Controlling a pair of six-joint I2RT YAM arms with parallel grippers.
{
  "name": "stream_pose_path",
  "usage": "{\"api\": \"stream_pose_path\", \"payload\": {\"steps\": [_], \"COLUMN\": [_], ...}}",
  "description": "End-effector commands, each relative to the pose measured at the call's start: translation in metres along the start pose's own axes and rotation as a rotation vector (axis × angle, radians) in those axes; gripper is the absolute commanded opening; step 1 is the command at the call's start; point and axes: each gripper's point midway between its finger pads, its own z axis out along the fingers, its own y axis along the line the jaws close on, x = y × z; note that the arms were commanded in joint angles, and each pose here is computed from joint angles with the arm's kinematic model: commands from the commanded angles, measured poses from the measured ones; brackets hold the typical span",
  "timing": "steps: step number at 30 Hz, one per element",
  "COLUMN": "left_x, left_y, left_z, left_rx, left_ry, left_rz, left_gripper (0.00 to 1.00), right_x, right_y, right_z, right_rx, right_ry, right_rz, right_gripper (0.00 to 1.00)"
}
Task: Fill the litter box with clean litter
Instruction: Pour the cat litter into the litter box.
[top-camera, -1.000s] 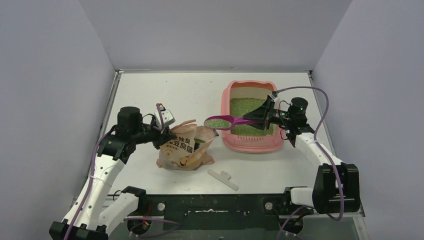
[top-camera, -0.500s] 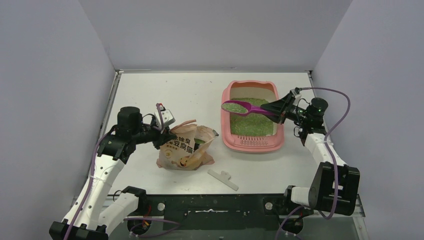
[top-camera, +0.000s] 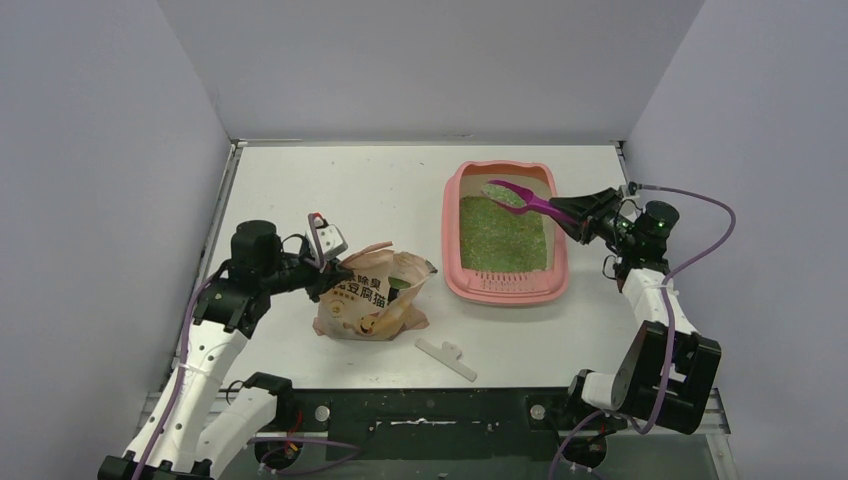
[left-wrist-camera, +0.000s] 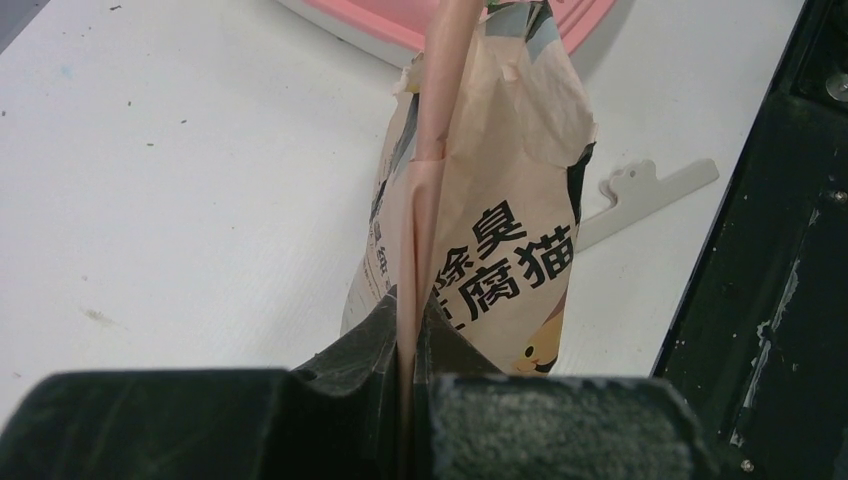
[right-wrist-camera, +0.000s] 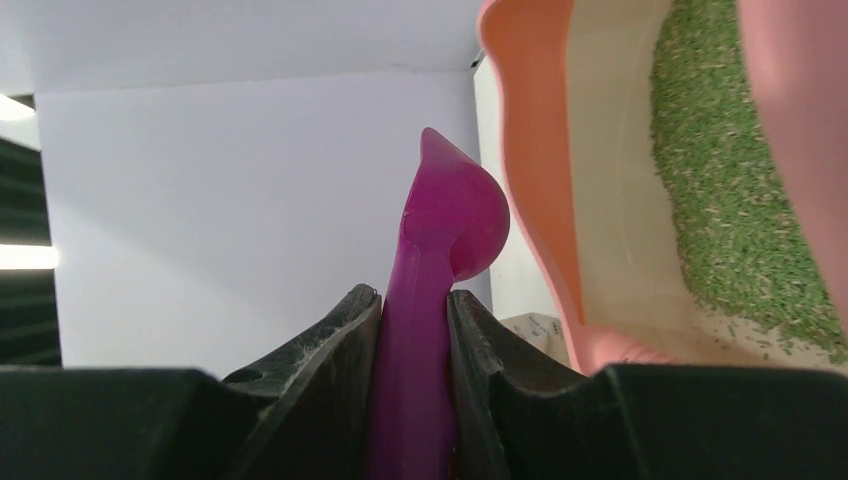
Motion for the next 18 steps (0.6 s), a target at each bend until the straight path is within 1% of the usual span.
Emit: {"api": "stream_pose_path", "payload": {"steps": [1,4,7,10,14,18], "left_x": [-0.046,-0.047,-0.048,-0.049,-0.051,-0.051], "left_y": [-0.001,-0.002,-0.004,-0.005,-0.005,-0.006], "left_z": [-0.006,-0.007,-0.008,-0.009,-0.012,-0.013], "left_rx": [0.001,0.002,0.006,0.005,-0.002,-0.004], "left_ry": [-0.170,-0.172,-0.177,-0.181,-0.185,-0.180], "left_rz": [0.108,0.107,0.105,0.102,0.101,0.094], "left_gripper": [0.00,0.00,0.00,0.00,0.00,0.00], "right_x": [-0.017,-0.025,-0.030,-0.030,-0.029,-0.036], "right_y": [0.003,-0.008,-0.013,-0.017,-0.023,-0.016], "right_z": [-0.004,-0.006,-0.003,0.008,0.024,0.038], "right_rx": [0.064,0.149,0.180,0.206,0.281,0.299], "right_ry": [-0.119,-0.166,-0.184,-0.168,-0.151,-0.157], "right_rz": [-0.099,-0.118,-0.126,-0.140,-0.180,-0.229], "right_gripper": [0.00,0.00,0.00,0.00,0.00,0.00]}}
